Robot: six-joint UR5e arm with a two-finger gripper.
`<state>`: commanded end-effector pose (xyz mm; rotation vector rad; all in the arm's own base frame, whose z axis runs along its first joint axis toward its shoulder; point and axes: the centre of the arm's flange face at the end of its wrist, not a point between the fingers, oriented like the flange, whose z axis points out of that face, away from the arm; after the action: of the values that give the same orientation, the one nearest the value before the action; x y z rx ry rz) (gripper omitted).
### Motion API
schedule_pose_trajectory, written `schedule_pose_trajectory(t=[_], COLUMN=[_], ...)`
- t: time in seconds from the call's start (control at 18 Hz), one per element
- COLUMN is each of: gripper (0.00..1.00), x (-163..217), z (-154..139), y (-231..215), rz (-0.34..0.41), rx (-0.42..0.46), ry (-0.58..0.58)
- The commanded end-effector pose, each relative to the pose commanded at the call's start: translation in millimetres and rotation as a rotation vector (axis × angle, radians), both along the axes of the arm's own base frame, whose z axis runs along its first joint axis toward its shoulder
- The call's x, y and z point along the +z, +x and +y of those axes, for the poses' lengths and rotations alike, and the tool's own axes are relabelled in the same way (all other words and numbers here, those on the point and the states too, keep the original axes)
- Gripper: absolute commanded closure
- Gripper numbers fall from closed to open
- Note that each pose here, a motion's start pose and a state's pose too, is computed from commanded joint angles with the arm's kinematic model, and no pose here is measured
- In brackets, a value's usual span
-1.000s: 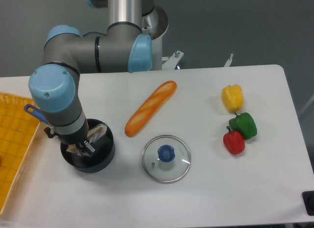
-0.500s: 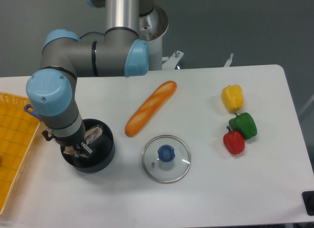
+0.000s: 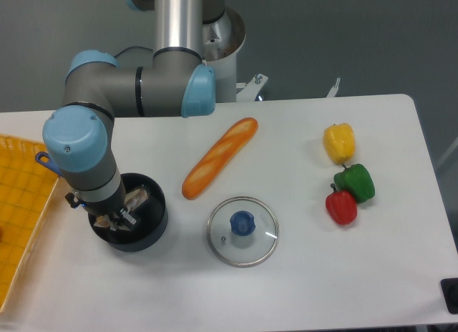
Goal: Put the toast in the pot
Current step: 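Lower the toast into the saucepan and open the gripper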
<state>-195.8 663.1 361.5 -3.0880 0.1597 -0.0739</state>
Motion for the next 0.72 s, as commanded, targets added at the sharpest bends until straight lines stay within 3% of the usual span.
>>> schedule_pose_trajectory(t=[0.17, 0.44, 0.72], gripper=[1.00, 0.85, 0.60], x=[-13.2, -16.8, -13.8], z=[-4.9, -6.0, -7.8], y=[0.9, -2.3, -10.7], rz=[-0.008, -0.008, -0.004], rx=[-0.001, 0.000, 0.015], ry=[-0.025, -0.032, -0.024])
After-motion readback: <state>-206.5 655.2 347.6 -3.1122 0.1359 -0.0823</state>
